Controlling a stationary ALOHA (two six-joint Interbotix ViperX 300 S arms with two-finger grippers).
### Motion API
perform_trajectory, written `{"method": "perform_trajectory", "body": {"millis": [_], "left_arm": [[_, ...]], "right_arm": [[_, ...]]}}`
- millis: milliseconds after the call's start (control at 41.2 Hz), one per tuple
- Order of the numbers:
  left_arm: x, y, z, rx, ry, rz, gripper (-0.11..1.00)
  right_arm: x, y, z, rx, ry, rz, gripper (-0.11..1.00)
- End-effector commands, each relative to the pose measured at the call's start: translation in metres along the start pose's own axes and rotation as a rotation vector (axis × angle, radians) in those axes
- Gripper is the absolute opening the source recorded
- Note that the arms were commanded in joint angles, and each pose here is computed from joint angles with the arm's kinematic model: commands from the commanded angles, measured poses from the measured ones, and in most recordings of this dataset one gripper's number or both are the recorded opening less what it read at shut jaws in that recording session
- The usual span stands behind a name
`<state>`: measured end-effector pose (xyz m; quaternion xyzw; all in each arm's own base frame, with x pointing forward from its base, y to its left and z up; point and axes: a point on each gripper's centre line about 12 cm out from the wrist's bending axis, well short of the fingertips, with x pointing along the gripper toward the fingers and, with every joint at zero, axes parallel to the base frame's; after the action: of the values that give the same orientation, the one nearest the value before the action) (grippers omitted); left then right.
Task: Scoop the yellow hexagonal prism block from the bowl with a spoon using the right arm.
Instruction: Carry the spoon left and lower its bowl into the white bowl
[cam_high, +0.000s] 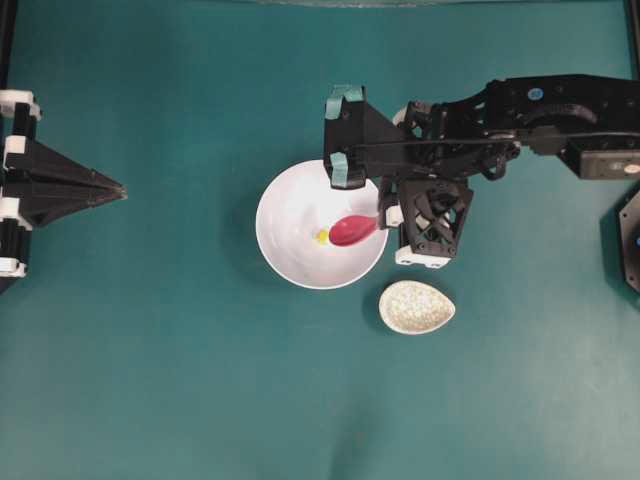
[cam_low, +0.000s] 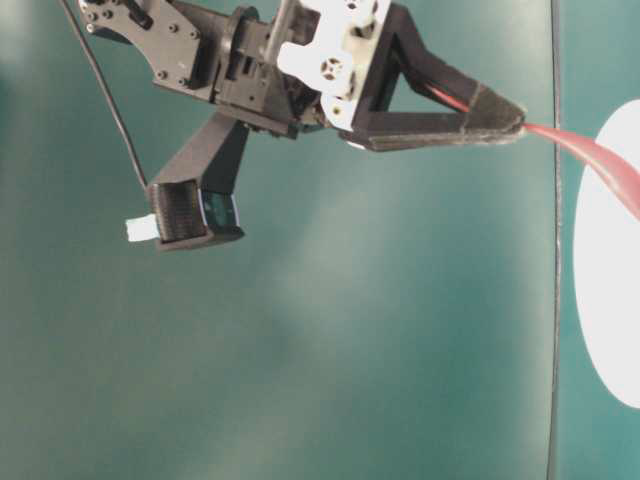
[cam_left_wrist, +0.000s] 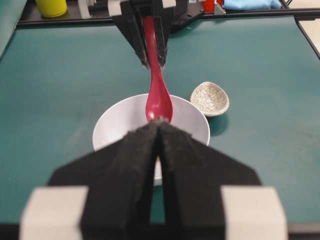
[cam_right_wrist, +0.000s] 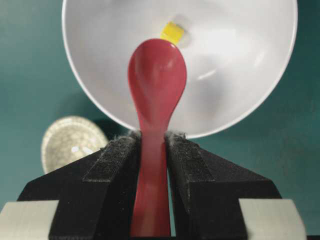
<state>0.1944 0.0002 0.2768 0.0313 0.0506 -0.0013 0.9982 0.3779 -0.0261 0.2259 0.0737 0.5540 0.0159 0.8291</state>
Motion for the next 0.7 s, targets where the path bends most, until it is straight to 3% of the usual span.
{"method": "perform_trajectory", "body": {"millis": [0, 679], "left_arm": [[0.001, 0.001, 0.011, 0.002, -0.028, 0.001, 0.00], [-0.002, 0.001, 0.013, -0.002, -0.024, 0.002, 0.00]], "right_arm": [[-0.010, 0.000, 0.009, -0.002, -0.037, -0.002, 0.24], [0.016, -0.004, 0.009, 0.007, 0.003, -0.005, 0.24]]}}
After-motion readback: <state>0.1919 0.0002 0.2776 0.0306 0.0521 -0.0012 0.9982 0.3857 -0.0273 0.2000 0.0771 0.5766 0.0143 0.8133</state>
